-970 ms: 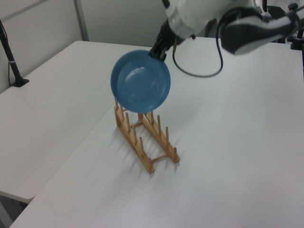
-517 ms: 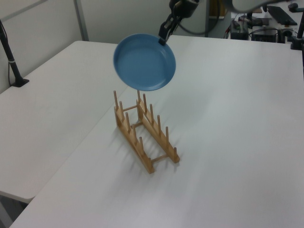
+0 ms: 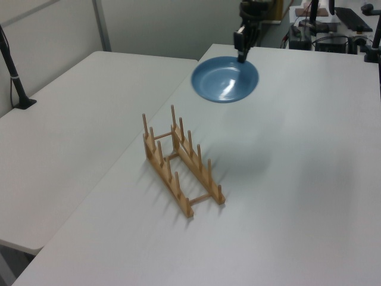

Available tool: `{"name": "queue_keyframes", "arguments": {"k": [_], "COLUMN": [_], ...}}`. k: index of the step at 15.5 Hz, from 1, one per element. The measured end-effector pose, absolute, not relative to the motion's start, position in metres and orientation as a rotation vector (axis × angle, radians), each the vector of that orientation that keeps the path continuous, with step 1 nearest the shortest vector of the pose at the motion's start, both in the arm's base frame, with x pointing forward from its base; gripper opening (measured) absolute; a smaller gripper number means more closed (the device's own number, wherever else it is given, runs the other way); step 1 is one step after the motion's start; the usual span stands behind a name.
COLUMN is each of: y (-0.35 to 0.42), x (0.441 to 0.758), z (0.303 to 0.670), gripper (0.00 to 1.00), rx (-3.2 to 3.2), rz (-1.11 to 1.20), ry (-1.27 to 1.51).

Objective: Pick plate from plate rack
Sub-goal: 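Carry the plate away from the rack and lower it flat onto the table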

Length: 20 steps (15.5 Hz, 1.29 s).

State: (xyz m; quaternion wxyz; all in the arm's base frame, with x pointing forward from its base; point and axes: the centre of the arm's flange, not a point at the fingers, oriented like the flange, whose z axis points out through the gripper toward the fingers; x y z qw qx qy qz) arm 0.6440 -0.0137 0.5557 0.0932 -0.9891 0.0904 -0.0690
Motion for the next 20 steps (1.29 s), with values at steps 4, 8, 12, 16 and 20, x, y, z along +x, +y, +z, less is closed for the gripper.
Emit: {"name": "queue_keyframes", "arguments": {"k": [4,8,12,16,20], "y": [-0.081,-0.102,-0.116,-0.152,-0.176], "x": [0.627,0.626,0.628,0.614,0.603], "z": [0.516,0.455,0.394,0.365,0.342], "gripper": [0.07,0.07,0.07,0.07,0.05], "rx": [-2.946,-2.958,-2.98,-2.999,-3.026], "rz": [-0.064,0.075,0.141,0.221,0.246], "ry": [0.066,-0.039,-0.108,-0.186,-0.19]}}
